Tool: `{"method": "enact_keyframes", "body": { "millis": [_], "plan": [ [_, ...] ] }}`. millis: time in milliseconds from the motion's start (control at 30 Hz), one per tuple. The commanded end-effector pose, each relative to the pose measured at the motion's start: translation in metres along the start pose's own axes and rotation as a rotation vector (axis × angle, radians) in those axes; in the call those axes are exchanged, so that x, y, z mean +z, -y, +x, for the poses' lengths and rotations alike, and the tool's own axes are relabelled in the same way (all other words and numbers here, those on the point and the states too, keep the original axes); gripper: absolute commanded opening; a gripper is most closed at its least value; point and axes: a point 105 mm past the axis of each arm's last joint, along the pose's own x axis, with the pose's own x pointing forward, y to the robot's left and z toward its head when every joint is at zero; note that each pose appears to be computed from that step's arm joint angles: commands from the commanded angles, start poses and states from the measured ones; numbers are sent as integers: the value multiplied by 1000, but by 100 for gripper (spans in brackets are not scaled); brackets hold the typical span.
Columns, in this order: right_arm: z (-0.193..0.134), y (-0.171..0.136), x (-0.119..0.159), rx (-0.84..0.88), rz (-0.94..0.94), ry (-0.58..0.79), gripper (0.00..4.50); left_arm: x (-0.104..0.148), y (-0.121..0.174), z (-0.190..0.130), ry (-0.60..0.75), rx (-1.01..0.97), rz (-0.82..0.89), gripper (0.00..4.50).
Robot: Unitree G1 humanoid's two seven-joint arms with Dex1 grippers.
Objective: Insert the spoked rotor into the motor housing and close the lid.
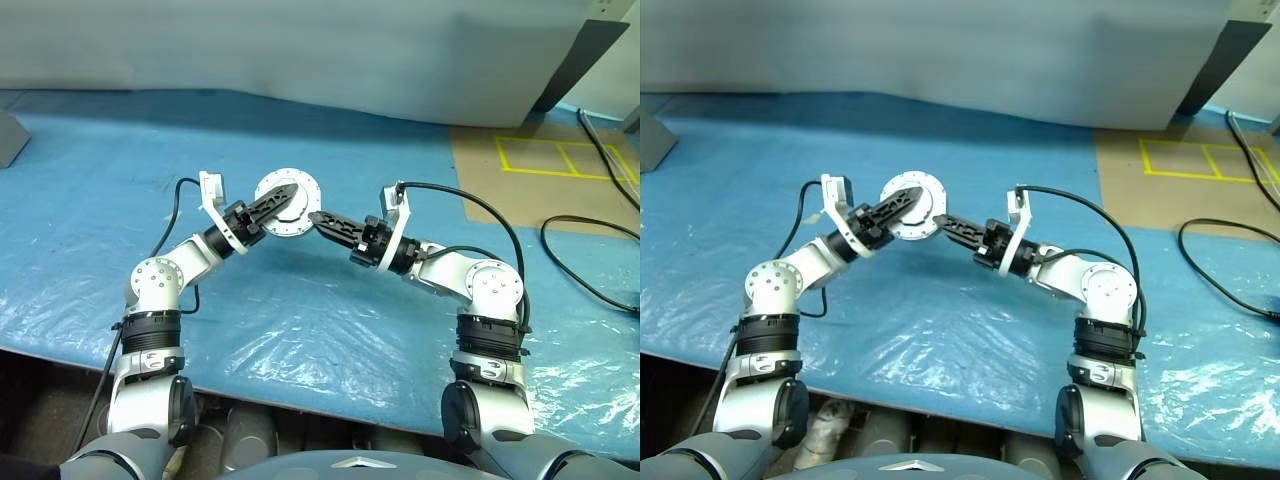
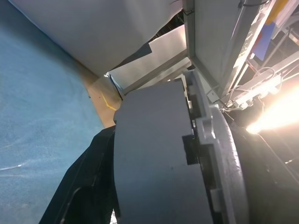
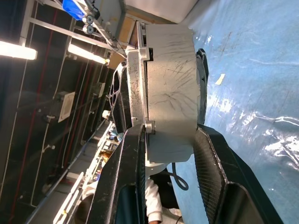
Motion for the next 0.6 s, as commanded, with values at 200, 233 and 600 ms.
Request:
{"method": "enact_keyframes", "body": {
  "millis": [200, 233, 600],
  "plan": [
    [9, -16, 8, 32, -67, 32, 115, -4, 0, -3, -37, 27, 15, 288],
    [9, -16, 8, 32, -73, 30, 115, -3, -1, -3, -39, 35, 15, 288],
    [10, -20, 4, 71, -83, -3, 278, 21, -6, -14, 49, 62, 9, 288]
  ]
}}
